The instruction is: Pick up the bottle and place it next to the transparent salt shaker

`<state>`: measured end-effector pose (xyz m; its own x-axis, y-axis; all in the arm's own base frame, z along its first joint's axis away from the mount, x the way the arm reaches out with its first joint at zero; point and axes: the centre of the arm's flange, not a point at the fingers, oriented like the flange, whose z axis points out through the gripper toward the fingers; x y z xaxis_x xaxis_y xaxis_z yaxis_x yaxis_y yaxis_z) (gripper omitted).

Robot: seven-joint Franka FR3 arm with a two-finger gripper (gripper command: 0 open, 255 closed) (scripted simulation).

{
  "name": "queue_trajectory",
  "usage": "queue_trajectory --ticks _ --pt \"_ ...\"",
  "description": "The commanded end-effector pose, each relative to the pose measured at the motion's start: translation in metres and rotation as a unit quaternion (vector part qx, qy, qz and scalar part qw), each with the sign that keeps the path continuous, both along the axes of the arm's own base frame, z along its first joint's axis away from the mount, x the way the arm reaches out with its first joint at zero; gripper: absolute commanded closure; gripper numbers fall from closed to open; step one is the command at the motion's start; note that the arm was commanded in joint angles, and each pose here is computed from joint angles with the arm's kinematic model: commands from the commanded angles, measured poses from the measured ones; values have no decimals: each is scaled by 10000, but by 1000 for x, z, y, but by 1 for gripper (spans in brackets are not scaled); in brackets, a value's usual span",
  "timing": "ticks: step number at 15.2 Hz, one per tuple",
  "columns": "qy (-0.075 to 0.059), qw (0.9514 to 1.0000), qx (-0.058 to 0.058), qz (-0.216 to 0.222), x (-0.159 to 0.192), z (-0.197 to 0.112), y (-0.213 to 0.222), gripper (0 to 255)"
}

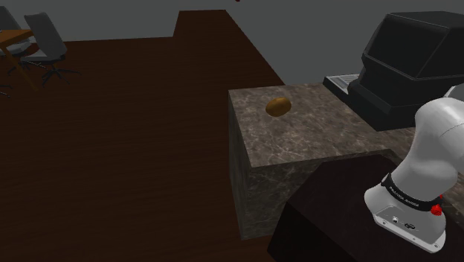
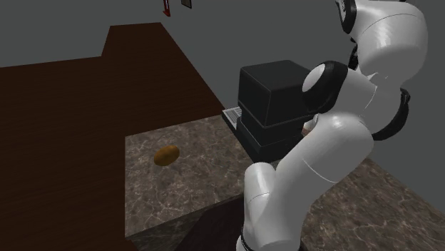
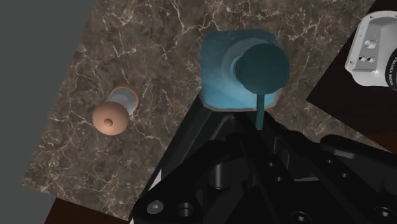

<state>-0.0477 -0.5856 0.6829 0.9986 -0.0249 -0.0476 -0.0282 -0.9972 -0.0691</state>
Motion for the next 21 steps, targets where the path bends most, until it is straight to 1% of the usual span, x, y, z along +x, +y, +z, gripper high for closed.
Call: queue_trajectory --ticks 1,2,21 --pt "28 10000 15 -3 -19 -5 -20 255" --pt "28 10000 15 -3 -30 -6 -31 255" --pt "28 10000 15 -3 -30 -106 -31 255"
